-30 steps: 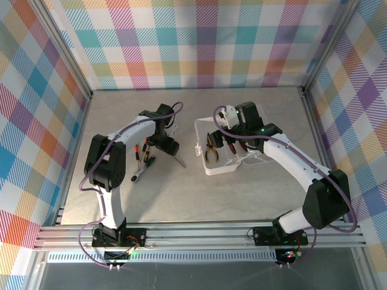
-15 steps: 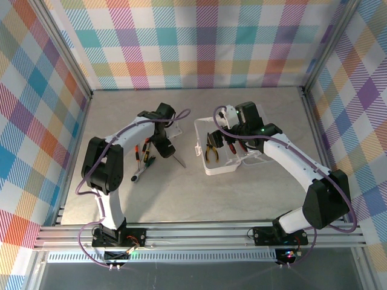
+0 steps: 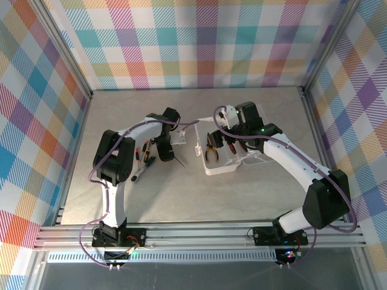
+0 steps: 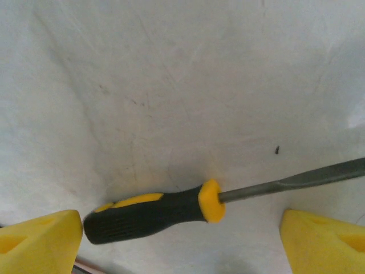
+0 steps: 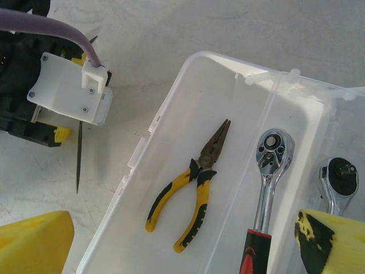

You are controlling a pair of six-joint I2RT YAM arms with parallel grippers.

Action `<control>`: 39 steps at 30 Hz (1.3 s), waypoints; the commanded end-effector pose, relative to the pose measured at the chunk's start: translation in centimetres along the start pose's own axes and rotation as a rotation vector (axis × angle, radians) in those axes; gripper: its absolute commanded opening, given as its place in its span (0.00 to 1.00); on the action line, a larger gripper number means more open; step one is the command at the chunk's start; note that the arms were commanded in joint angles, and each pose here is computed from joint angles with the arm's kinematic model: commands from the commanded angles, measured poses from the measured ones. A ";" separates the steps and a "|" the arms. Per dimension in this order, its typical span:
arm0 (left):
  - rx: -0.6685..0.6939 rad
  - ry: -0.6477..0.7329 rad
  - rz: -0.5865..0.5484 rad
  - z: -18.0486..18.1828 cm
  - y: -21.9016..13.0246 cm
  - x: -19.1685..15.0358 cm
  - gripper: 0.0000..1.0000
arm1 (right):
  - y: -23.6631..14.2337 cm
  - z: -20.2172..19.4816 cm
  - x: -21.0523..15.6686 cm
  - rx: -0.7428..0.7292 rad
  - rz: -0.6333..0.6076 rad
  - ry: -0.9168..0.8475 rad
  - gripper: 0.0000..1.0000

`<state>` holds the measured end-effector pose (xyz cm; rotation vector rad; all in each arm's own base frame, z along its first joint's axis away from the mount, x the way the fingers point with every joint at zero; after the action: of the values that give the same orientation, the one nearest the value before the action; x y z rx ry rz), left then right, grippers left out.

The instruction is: Pack the tool kit

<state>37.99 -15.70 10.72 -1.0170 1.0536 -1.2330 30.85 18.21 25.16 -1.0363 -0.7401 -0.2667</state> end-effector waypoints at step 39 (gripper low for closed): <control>-0.224 -0.240 0.020 -1.0 2.7 1.0 0.14 | -1.5 0.3 0.5 0.009 -0.023 -0.023 0.99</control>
<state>37.36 -16.37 10.01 -1.2135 1.0541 -1.0568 30.69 18.10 25.12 -1.0418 -0.7327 -0.2607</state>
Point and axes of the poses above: each hand's point on the last joint's axis, 136 mm out from that joint toward the fingers, its own y axis out along the fingers, its own z axis along the line the jaws close on, x = y × z, the point moved 8 cm from there along -y, back along the fingers, and after that the axes turned 15 degrees about y, right-handed, at the moved point
